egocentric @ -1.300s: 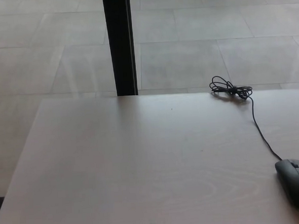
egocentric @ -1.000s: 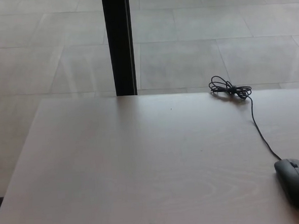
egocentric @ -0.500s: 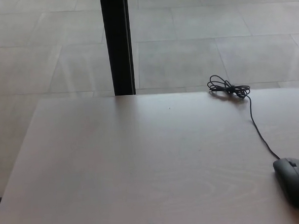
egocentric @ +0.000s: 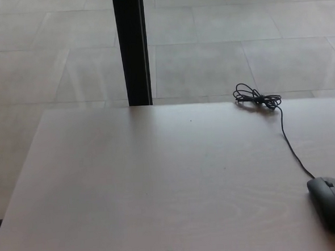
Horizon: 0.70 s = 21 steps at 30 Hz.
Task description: The robot uses its right fingers to click on the left button of the black mouse placed on the table.
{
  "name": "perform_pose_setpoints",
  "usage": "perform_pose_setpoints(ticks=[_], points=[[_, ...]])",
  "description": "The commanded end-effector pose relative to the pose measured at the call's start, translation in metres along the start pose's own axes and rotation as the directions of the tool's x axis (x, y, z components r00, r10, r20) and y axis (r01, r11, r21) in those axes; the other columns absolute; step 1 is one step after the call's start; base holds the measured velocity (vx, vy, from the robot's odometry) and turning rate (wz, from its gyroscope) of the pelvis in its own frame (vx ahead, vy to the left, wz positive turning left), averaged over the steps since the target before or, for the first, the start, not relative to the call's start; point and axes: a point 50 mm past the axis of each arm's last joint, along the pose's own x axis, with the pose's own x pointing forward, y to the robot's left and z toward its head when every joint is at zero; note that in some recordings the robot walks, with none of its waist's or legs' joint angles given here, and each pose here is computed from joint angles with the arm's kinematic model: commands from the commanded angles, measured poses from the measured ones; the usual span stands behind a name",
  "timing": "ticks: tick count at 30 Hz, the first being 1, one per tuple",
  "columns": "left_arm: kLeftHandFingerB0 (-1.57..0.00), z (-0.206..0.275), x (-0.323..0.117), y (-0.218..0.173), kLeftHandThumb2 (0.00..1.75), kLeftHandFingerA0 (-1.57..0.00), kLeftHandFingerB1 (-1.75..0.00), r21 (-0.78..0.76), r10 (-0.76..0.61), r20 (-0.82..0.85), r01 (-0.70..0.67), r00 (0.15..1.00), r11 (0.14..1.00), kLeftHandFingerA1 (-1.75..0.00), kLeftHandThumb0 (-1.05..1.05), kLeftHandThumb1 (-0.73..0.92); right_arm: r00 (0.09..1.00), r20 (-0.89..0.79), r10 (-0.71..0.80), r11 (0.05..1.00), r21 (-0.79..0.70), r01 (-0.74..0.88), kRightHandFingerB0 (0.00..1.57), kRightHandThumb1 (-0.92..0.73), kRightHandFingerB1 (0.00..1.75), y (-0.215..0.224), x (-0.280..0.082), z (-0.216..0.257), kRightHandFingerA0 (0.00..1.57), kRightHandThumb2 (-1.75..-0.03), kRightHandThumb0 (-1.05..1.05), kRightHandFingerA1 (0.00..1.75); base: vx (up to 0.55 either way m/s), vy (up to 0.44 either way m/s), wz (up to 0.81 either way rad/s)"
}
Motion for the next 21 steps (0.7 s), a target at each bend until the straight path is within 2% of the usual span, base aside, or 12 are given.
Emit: perform_pose_setpoints(ticks=[1, 3, 5, 7, 9, 11, 13, 14, 15, 17, 19, 21], points=[[-0.52, 0.004, 0.001, 0.004, 0.67, -0.67, -0.45, -0.04, 0.011, -0.014, -0.011, 1.0, 0.999, -0.59, -0.86, 0.91, 0.969, 0.162, 0.187, 0.973, -0.168, -0.159, 0.29, -0.68, 0.46, 0.048, -0.018, 0.025, 0.96, -1.04, -0.84, 1.17, 0.0, 0.0, 0.0], [-0.52, 0.004, 0.001, 0.004, 0.67, -0.68, -0.45, -0.041, 0.007, -0.015, -0.008, 1.0, 0.999, -0.58, -0.86, 0.91, 0.943, 0.182, 0.28, 0.936, -0.271, -0.226, 0.36, -0.84, 0.32, 0.073, -0.027, 0.027, 0.8, -0.66, -0.79, 0.6, 0.0, 0.0, 0.0], [-0.5, 0.005, 0.002, 0.004, 0.83, -0.66, -0.5, -0.041, 0.009, -0.017, -0.009, 1.0, 0.999, -0.63, -0.92, 0.75, 0.93, 0.144, 0.337, 0.908, -0.311, -0.281, 0.31, -0.78, 0.33, 0.086, -0.031, 0.023, 0.8, -0.71, -0.87, 1.47, 0.0, 0.0, 0.0], [-0.55, 0.005, 0.002, 0.004, 0.68, -0.72, -0.46, -0.022, 0.014, -0.014, -0.014, 1.0, 1.0, -0.59, -0.87, 0.91, 0.904, 0.163, 0.396, 0.872, -0.376, -0.314, 0.34, -0.85, 0.32, 0.1, -0.036, 0.017, 0.87, -0.67, -0.81, 1.32, 0.0, 0.0, 0.0], [-0.5, 0.005, 0.001, 0.004, 0.85, -0.69, -0.5, -0.026, 0.005, -0.013, -0.006, 1.0, 1.0, -0.63, -0.92, 0.75, 0.899, 0.156, 0.409, 0.866, -0.378, -0.328, 0.29, -0.69, 0.46, 0.105, -0.037, 0.013, 0.93, -1.04, -0.82, 1.12, 0.0, 0.0, 0.0], [-0.52, 0.005, 0.001, 0.004, 0.67, -0.69, -0.45, -0.044, -0.002, -0.015, 0.002, 1.0, 0.999, -0.59, -0.86, 0.91, 0.884, 0.12, 0.452, 0.831, -0.417, -0.368, 0.34, -0.85, 0.31, 0.114, -0.04, 0.006, 0.89, -0.67, -0.83, 1.27, 0.0, 0.0, 0.0], [-0.54, 0.005, 0.001, 0.005, 0.67, -0.72, -0.44, -0.029, 0.006, -0.016, -0.007, 1.0, 1.0, -0.57, -0.87, 0.91, 0.859, 0.08, 0.506, 0.777, -0.475, -0.414, 0.28, -0.73, 0.45, 0.121, -0.046, -0.004, 0.49, -1.08, -0.87, 0.64, 0.0, 0.0, 0.0], [-0.54, 0.005, 0.001, 0.005, 0.67, -0.72, -0.44, -0.028, 0.008, -0.016, -0.008, 1.0, 1.0, -0.57, -0.87, 0.91, 0.856, 0.076, 0.511, 0.771, -0.48, -0.418, 0.28, -0.73, 0.45, 0.122, -0.046, -0.005, 0.49, -1.08, -0.87, 0.64, 0.0, 0.0, 0.0], [-0.54, 0.005, 0.001, 0.005, 0.67, -0.72, -0.45, -0.032, 0.007, -0.014, -0.007, 1.0, 0.999, -0.59, -0.87, 0.9, 0.845, 0.069, 0.53, 0.747, -0.51, -0.427, 0.37, -0.86, 0.32, 0.124, -0.048, -0.01, 0.46, -0.66, -0.8, 0.47, 0.0, 0.0, 0.0], [-0.53, 0.006, 0.002, 0.006, 0.67, -0.68, -0.44, -0.03, 0.006, -0.01, -0.006, 1.0, 1.0, -0.57, -0.86, 0.91, 0.831, 0.054, 0.554, 0.716, -0.541, -0.442, 0.26, -0.68, 0.46, 0.127, -0.053, -0.018, 0.44, -1.06, -0.77, 0.6, 0.0, 0.0, 0.0], [-0.53, 0.007, 0.002, 0.005, 0.68, -0.68, -0.44, -0.041, 0.0, -0.011, 0.0, 1.0, 0.999, -0.57, -0.86, 0.91, 0.821, 0.041, 0.57, 0.685, -0.576, -0.447, 0.36, -0.87, 0.32, 0.128, -0.054, -0.023, 0.47, -0.67, -0.8, 0.5, 0.0, 0.0, 0.0], [-0.52, 0.006, 0.002, 0.006, 0.85, -0.67, -0.5, -0.028, 0.008, -0.012, -0.008, 1.0, 1.0, -0.61, -0.92, 0.75, 0.808, 0.015, 0.589, 0.647, -0.608, -0.46, 0.3, -0.73, 0.37, 0.13, -0.055, -0.029, 0.37, -0.81, -0.86, 0.51, 0.0, 0.0, 0.0]])
